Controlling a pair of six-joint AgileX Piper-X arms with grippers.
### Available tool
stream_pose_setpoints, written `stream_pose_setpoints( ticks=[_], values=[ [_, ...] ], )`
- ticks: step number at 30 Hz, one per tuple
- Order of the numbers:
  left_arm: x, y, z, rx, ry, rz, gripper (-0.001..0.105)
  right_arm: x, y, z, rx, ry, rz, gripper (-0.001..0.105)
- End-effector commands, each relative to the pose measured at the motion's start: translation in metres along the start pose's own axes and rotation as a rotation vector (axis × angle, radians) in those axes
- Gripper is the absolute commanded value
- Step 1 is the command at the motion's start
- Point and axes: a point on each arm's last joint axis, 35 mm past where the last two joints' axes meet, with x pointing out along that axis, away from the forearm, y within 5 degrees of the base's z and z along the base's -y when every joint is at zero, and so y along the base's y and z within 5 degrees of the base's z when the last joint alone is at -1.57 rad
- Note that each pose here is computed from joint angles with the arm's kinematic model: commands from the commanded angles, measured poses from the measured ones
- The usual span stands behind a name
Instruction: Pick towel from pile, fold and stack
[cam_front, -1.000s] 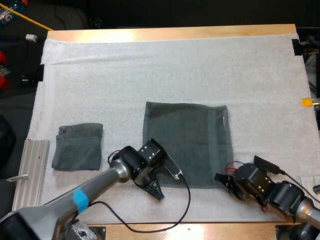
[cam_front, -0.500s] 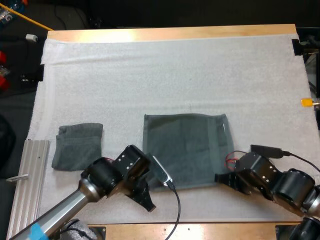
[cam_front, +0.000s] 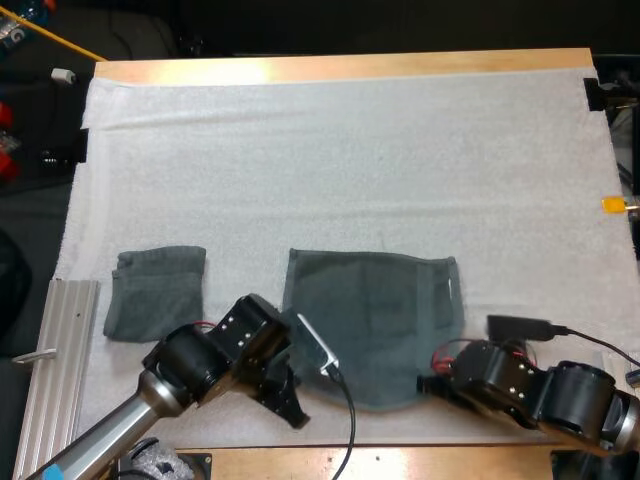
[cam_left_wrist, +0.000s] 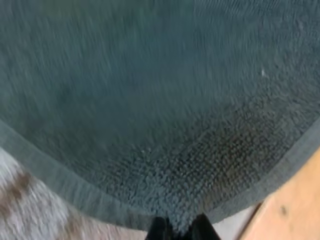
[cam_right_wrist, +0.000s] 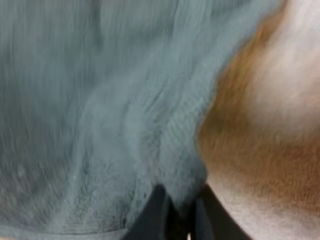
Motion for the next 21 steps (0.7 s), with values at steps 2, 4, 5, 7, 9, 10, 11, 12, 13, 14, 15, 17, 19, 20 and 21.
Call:
stream_pose_setpoints(
  ticks=[2,4,5,7,9,10,11,12,13,14,15,17,19,20,21],
  values=[
    [0.004,0.006,0.01,-0.037,-0.029,0.0,0.0,0.001,-0.003,0.011,0.071,-0.037,-0.002,0.0],
    [0.012,0.017,0.019,-0.091,-0.043,0.002,0.0,0.007,-0.009,0.022,0.137,-0.038,0.004,0.0],
    [0.015,0.022,0.022,-0.109,-0.049,-0.01,0.0,0.009,-0.012,0.027,0.165,-0.04,0.006,0.0],
    [0.022,0.036,0.03,-0.168,-0.058,-0.049,0.0,0.018,-0.018,0.039,0.235,-0.044,0.013,0.0],
    [0.028,0.047,0.035,-0.21,-0.073,-0.067,0.0,0.027,-0.025,0.051,0.288,-0.038,0.03,0.0],
    [0.031,0.054,0.038,-0.234,-0.081,-0.069,0.0,0.032,-0.028,0.056,0.314,-0.035,0.044,0.0],
    [0.033,0.059,0.039,-0.25,-0.083,-0.069,0.0,0.035,-0.03,0.06,0.328,-0.039,0.05,0.0],
    [0.036,0.066,0.041,-0.271,-0.091,-0.07,0.0,0.04,-0.033,0.065,0.353,-0.034,0.06,0.0],
    [0.038,0.07,0.042,-0.285,-0.099,-0.071,0.0,0.045,-0.036,0.069,0.37,-0.026,0.067,0.0],
    [0.039,0.074,0.044,-0.293,-0.104,-0.073,0.0,0.049,-0.038,0.072,0.384,-0.019,0.073,0.0],
    [0.042,0.079,0.045,-0.308,-0.115,-0.071,0.0,0.054,-0.041,0.074,0.398,-0.008,0.08,0.0],
    [0.044,0.087,0.048,-0.326,-0.13,-0.064,0.0,0.062,-0.044,0.078,0.416,0.011,0.084,0.0],
    [0.048,0.093,0.05,-0.338,-0.148,-0.057,0.0,0.071,-0.045,0.08,0.423,0.021,0.066,0.0],
    [0.049,0.095,0.051,-0.339,-0.154,-0.056,0.0,0.073,-0.046,0.08,0.423,0.02,0.058,0.0],
    [0.05,0.096,0.053,-0.337,-0.162,-0.055,0.0,0.077,-0.046,0.081,0.424,0.019,0.041,0.0]
  ],
)
